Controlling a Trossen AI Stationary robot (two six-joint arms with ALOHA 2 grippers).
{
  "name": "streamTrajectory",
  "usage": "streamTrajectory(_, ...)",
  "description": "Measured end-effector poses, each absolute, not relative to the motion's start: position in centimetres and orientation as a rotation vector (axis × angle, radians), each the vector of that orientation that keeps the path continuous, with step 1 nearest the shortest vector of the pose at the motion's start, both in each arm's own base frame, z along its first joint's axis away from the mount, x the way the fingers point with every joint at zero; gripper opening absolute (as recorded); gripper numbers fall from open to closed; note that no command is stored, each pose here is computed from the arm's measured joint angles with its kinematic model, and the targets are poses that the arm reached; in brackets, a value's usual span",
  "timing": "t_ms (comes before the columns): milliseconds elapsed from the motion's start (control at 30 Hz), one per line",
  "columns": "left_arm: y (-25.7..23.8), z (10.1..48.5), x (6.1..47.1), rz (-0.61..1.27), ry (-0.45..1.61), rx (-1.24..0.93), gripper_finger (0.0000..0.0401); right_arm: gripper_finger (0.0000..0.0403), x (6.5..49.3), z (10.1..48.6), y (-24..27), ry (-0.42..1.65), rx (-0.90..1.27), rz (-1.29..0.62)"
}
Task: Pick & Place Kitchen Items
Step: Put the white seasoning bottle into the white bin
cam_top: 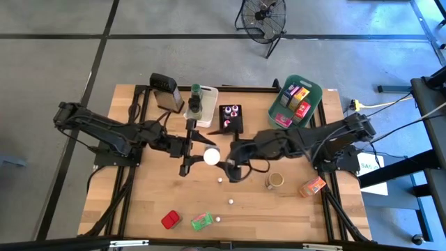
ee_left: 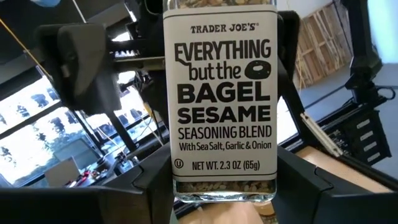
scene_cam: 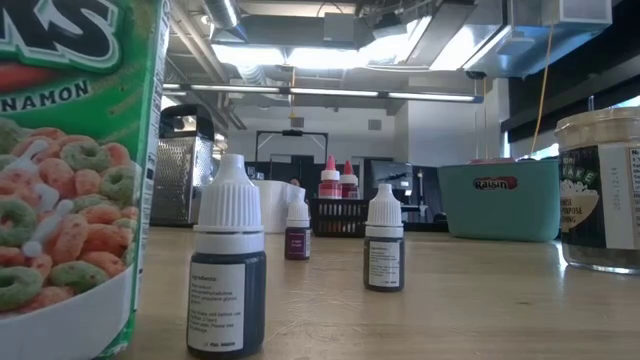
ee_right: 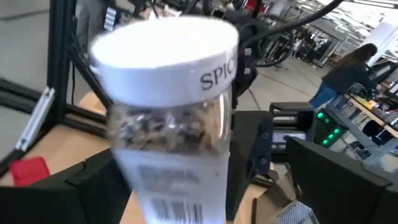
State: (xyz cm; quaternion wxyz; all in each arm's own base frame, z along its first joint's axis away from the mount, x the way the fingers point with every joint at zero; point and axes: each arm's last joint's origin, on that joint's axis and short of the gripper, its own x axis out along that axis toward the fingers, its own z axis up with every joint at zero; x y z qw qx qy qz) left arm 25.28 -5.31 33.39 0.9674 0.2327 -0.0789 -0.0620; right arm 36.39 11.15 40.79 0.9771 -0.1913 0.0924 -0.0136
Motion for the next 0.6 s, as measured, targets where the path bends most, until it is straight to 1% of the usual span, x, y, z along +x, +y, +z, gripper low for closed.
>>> streamTrajectory(233, -5.2, 33.2, 25.5, -0.123, -0.15, 0.475, 0.0197, 0.0396, 37.5, 39.6, 11.0, 0.216, -0.454, -0.028)
streamTrajectory(600, -5.2, 33.2, 25.5, -0.143, -0.154, 0.47, 0.0197, 0.039, 37.4, 39.4, 11.2, 0.229, -0.483, -0.018)
